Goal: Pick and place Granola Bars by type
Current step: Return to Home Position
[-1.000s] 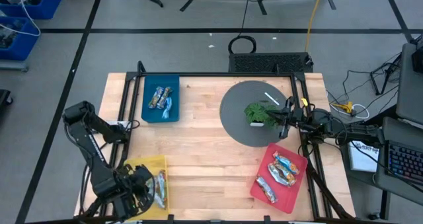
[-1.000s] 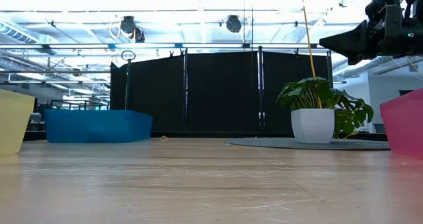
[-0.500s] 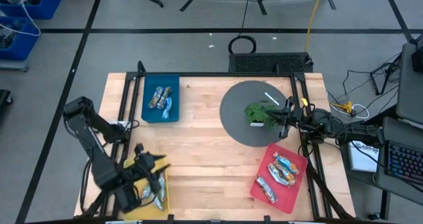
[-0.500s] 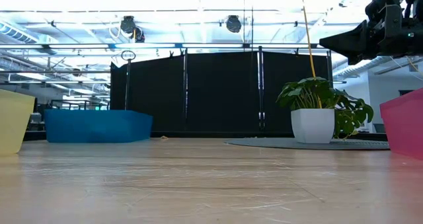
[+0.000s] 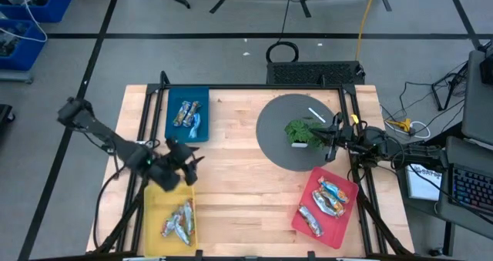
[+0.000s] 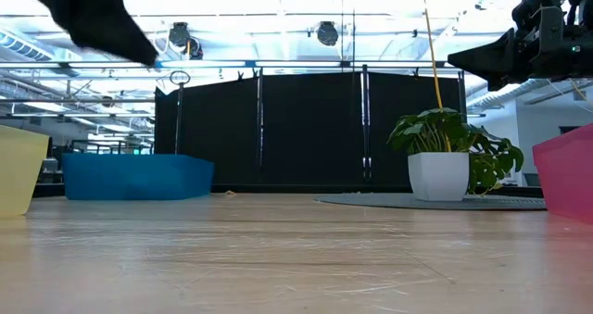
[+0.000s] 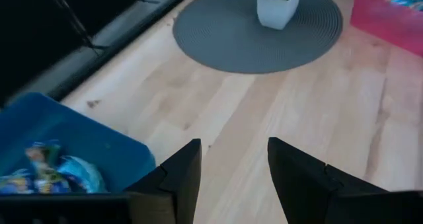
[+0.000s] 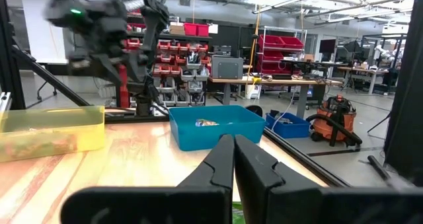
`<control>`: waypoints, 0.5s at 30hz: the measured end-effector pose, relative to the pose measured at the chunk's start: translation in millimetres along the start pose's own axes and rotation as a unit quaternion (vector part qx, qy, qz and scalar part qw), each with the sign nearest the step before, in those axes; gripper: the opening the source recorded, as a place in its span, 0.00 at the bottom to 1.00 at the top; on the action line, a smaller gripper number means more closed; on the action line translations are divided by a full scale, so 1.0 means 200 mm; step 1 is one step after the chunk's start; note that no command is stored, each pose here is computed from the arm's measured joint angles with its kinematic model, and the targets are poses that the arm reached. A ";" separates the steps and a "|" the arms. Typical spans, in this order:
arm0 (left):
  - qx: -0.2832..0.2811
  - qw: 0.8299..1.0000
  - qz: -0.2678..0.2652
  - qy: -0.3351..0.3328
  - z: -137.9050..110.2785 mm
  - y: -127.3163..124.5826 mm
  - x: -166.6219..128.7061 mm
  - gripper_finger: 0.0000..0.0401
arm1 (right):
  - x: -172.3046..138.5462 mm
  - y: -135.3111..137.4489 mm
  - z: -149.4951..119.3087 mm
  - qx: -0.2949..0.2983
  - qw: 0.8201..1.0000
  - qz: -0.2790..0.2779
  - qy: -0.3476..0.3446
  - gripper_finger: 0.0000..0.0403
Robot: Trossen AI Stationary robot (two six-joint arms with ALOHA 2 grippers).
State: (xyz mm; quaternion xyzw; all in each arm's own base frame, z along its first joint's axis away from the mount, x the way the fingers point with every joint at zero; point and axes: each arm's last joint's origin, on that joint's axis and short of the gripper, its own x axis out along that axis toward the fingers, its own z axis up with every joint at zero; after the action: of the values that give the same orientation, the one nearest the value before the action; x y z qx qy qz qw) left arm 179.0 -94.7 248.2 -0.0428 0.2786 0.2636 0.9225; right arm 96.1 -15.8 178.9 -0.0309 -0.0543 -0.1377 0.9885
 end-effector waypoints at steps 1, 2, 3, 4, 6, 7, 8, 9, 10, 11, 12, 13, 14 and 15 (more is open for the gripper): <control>-0.003 1.000 -0.012 -0.003 -0.02 0.04 0.03 0.45 | 0.00 0.00 0.00 0.000 1.000 0.000 0.000 0.02; -0.009 1.000 -0.028 -0.012 -0.04 0.07 0.05 0.45 | 0.00 0.00 0.00 0.000 1.000 0.000 0.000 0.02; -0.016 0.999 -0.044 -0.025 -0.05 0.10 0.06 0.45 | 0.00 0.00 0.00 0.000 1.000 0.000 0.000 0.02; -0.020 0.997 -0.064 -0.040 -0.05 0.12 0.08 0.45 | 0.00 0.00 0.00 0.000 1.000 0.000 0.000 0.02; -0.013 0.993 -0.093 -0.070 -0.07 0.17 0.10 0.45 | 0.00 0.00 0.00 0.000 1.000 0.000 0.000 0.02; -0.009 0.991 -0.101 -0.084 -0.09 0.19 0.11 0.45 | 0.00 0.00 0.00 0.000 1.000 0.000 0.000 0.02; -0.008 0.989 -0.109 -0.100 -0.09 0.21 0.12 0.45 | 0.00 0.00 0.00 0.000 1.000 0.000 0.000 0.02; -0.005 0.987 -0.113 -0.115 -0.10 0.23 0.13 0.45 | 0.00 0.00 0.00 0.000 1.000 0.000 -0.001 0.02; 0.000 0.984 -0.121 -0.128 -0.11 0.24 0.14 0.45 | 0.00 0.00 0.00 0.000 1.000 0.000 0.000 0.02; 0.010 0.982 -0.130 -0.138 -0.12 0.25 0.15 0.45 | 0.00 0.00 0.00 0.000 1.000 0.000 0.000 0.02; 0.022 0.979 -0.138 -0.148 -0.14 0.26 0.16 0.45 | 0.00 0.00 0.00 0.000 1.000 0.000 0.000 0.02; 0.033 0.977 -0.143 -0.156 -0.15 0.26 0.16 0.45 | 0.00 0.00 0.00 0.000 1.000 0.000 -0.001 0.02; 0.041 0.975 -0.146 -0.163 -0.16 0.27 0.17 0.45 | 0.00 0.00 0.00 0.000 1.000 0.000 0.000 0.02; 0.043 0.973 -0.147 -0.170 -0.16 0.28 0.18 0.45 | 0.00 0.00 0.00 0.000 1.000 0.000 0.000 0.02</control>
State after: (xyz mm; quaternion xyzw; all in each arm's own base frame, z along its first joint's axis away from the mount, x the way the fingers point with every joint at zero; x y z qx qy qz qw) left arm 159.4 -37.8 205.7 0.0021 0.1195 0.1162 0.9860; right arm 96.1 -15.8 179.0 -0.0310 -0.0545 -0.1377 0.9885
